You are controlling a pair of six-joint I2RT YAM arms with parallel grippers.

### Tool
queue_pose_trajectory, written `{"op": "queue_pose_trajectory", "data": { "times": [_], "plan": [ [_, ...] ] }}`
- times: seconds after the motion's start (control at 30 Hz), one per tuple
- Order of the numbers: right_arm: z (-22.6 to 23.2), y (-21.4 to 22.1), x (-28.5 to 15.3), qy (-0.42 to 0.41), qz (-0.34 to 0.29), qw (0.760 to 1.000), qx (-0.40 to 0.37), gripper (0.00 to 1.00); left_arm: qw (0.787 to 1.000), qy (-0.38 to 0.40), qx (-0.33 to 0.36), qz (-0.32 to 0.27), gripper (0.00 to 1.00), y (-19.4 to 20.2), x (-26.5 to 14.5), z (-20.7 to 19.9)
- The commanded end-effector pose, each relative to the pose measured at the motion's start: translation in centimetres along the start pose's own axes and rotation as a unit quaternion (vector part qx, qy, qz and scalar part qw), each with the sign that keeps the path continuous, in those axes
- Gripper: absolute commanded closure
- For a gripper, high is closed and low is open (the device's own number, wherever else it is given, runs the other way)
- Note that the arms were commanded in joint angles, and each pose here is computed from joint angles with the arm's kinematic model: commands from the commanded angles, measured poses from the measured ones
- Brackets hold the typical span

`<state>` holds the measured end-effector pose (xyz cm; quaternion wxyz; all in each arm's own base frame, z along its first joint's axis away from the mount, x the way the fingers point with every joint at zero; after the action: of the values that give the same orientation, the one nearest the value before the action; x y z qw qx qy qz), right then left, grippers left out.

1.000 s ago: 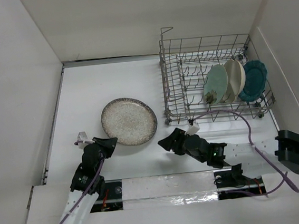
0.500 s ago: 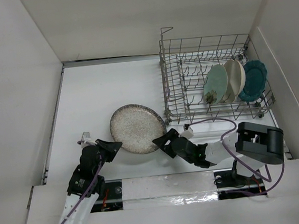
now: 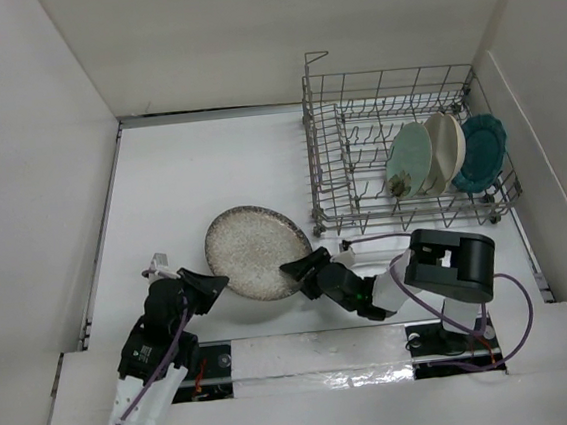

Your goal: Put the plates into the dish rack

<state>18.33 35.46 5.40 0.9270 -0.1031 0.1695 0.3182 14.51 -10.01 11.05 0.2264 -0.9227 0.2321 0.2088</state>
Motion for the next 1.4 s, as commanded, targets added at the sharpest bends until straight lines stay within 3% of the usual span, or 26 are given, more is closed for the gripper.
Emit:
{"op": "queue_pose_trajectory", "data": {
  "times": [0.0,0.07,0.23,0.27,0.43,0.53,0.57,0.6,0.67,0.7,0.8,1.17,1.37],
  "plan": [
    [1.4,0.6,0.2,-0.031,-0.001,1.0,0.003,0.44,0.983,0.184,-0.009,-0.011,1.0,-1.0,-4.5,-7.5],
    [1.9,0.6,0.2,-0.042,-0.003,0.999,-0.005,0.47,0.983,0.183,-0.007,-0.011,1.0,-1.0,-5.1,-7.6],
    [3.4,1.0,-0.6,-0.07,-0.004,0.997,-0.025,0.68,0.983,0.184,0.006,-0.02,1.0,-1.4,-6.4,-8.0],
    [4.0,1.3,-1.0,-0.079,-0.002,0.997,-0.027,0.78,0.982,0.188,0.008,-0.023,1.0,-1.5,-6.9,-8.3],
    [6.2,1.1,-1.9,-0.101,-0.021,0.992,-0.072,1.0,0.982,0.185,0.028,-0.039,1.0,-2.1,-8.4,-8.5],
    [8.0,1.7,-2.8,-0.121,-0.02,0.987,-0.102,1.0,0.98,0.184,0.032,-0.063,0.98,-2.9,-9.6,-8.8],
    [9.1,2.1,-3.1,-0.133,-0.018,0.985,-0.107,1.0,0.978,0.192,0.04,-0.074,0.92,-3.3,-10.4,-9.3],
    [10.0,2.1,-3.3,-0.142,-0.021,0.983,-0.114,1.0,0.977,0.191,0.044,-0.081,0.75,-3.5,-10.7,-9.4],
    [12.6,2.9,-4.4,-0.164,-0.023,0.975,-0.145,1.0,0.976,0.178,0.058,-0.112,0.59,-4.8,-11.5,-9.9],
    [14.0,3.1,-5.0,-0.179,-0.026,0.972,-0.15,1.0,0.973,0.186,0.066,-0.117,0.58,-5.0,-12.1,-10.3],
    [18.3,2.9,-7.0,-0.215,-0.049,0.958,-0.184,1.0,0.966,0.181,0.084,-0.165,0.43,-6.9,-13.4,-11.5],
    [30.4,-2.2,-13.8,-0.304,-0.171,0.902,-0.252,1.0,0.959,0.188,0.095,-0.191,0.38,-8.5,-12.5,-13.7],
    [32.8,-2.8,-14.2,-0.338,-0.169,0.893,-0.245,1.0,0.962,0.195,0.089,-0.169,0.38,-7.7,-10.3,-13.6]
  ]
}}
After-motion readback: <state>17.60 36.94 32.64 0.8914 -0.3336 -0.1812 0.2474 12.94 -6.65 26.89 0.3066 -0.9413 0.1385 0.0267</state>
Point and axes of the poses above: each gripper's point midway between its finger pads, its own x axis out along the fingers, its own z axis along the line the jaws close on, y = z × x, the point moved 2 cm from there along -x, back along the fingers, and after that the axes turned 1 degree about -x, right-handed, at the moved point
